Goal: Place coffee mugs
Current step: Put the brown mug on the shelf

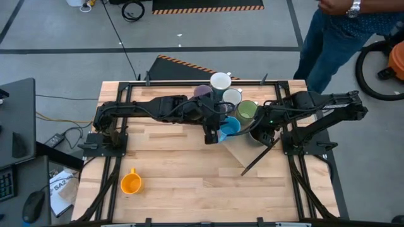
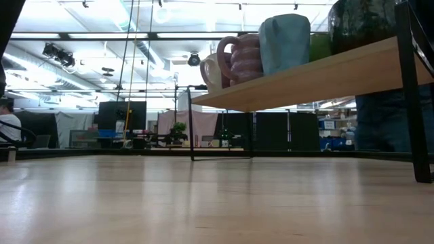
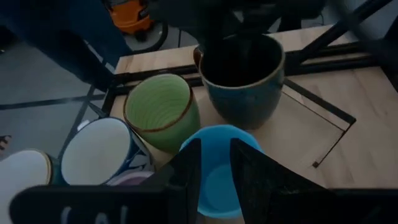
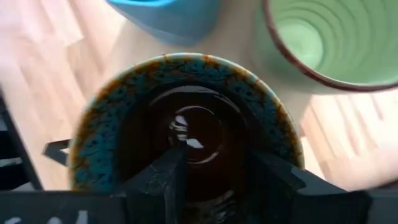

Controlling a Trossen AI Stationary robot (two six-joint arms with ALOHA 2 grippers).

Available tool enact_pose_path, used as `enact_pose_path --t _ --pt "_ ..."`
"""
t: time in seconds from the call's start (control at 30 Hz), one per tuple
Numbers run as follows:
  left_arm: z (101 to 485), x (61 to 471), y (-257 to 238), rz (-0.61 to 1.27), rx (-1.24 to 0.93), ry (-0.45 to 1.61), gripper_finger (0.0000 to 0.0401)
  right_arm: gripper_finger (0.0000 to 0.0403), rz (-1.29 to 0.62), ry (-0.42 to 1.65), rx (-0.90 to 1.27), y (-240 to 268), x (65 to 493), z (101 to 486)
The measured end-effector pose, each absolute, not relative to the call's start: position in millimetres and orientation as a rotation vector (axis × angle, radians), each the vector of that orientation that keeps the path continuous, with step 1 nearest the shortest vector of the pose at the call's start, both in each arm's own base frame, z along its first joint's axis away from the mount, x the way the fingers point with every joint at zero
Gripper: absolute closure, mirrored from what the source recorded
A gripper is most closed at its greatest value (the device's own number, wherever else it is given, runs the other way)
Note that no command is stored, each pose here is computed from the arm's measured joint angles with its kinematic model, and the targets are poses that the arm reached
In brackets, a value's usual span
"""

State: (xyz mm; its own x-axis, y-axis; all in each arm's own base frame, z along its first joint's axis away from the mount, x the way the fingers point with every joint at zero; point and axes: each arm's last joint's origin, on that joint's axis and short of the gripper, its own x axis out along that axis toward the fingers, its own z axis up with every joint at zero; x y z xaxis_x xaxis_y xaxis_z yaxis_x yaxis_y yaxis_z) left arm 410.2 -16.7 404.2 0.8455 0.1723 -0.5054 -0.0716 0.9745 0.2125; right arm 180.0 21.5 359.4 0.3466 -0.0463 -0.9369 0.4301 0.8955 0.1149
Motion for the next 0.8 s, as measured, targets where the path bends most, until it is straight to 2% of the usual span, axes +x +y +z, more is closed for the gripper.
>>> enact_pose_path --t 0.13,0.33,0.8 --pt "405.2 408.0 -16.6 0.138 0.193 0.556 0.0310 0.0245 -0.358 1.185 0.374 17.5 179.1 359.1" --pt "406.3 404.6 -15.7 0.152 0.198 0.571 0.0310 0.0246 -0.304 1.148 0.388 18.7 185.8 360.1" --pt "407.6 401.2 -17.2 0.145 0.181 0.581 0.0310 0.0247 -0.232 1.219 0.291 36.1 202.4 347.4"
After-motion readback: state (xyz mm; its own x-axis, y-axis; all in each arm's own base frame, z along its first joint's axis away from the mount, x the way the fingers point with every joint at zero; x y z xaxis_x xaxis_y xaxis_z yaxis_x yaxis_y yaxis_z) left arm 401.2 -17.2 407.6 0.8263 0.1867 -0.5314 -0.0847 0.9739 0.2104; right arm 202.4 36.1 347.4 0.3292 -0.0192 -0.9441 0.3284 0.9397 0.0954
